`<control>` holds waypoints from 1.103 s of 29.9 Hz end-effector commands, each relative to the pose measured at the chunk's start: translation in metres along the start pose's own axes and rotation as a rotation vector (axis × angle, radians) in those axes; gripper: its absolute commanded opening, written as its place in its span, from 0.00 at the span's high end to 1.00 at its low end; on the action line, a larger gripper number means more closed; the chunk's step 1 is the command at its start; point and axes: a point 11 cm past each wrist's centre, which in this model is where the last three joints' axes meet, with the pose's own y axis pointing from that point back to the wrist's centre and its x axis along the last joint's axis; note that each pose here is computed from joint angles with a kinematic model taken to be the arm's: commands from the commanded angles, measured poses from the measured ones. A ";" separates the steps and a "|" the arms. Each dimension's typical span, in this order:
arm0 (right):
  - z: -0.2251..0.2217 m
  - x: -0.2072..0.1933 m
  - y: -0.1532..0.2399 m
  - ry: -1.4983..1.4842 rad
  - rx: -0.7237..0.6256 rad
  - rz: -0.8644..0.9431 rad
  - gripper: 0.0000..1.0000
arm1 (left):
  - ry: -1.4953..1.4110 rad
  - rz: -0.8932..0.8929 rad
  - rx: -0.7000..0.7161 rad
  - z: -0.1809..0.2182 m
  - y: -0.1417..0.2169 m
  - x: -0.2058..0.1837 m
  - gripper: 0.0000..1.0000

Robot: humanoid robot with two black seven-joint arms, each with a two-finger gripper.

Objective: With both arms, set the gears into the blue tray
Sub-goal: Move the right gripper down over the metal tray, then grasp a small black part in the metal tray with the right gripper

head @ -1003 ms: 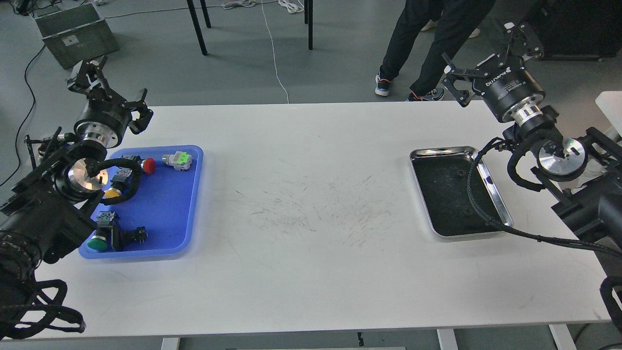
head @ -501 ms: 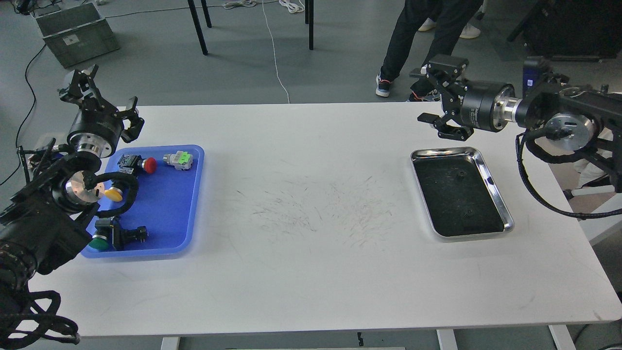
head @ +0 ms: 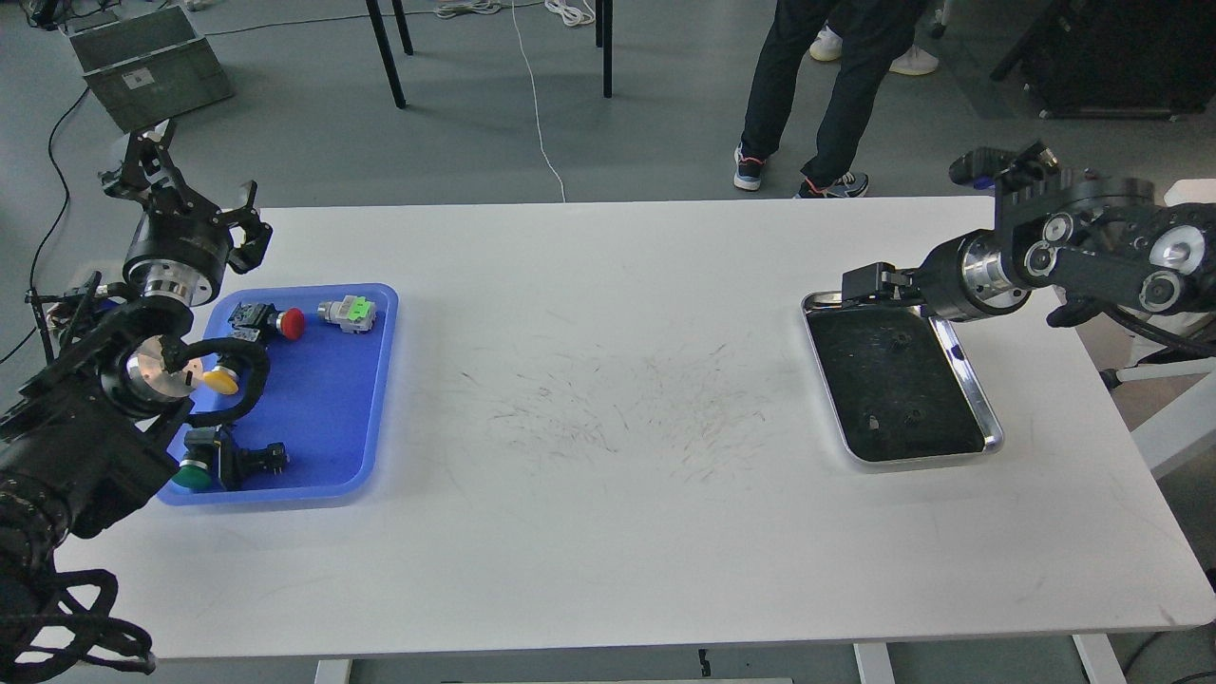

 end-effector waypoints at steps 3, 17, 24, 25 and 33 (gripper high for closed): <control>0.023 -0.004 -0.017 0.001 -0.077 0.019 0.01 | -0.004 0.002 0.008 -0.003 0.002 0.001 0.02; 0.050 -0.024 -0.050 -0.031 -0.155 0.110 0.01 | 0.022 -0.016 0.031 -0.020 0.002 -0.012 0.02; 0.040 -0.036 -0.061 -0.023 -0.137 0.101 0.01 | 0.025 -0.016 0.030 -0.020 0.002 -0.013 0.02; 0.042 -0.039 -0.062 -0.023 -0.141 0.097 0.02 | 0.025 -0.016 0.030 -0.020 0.002 -0.013 0.02; 0.043 -0.040 -0.071 -0.018 -0.163 0.131 0.05 | 0.028 -0.019 0.032 -0.021 0.002 -0.014 0.02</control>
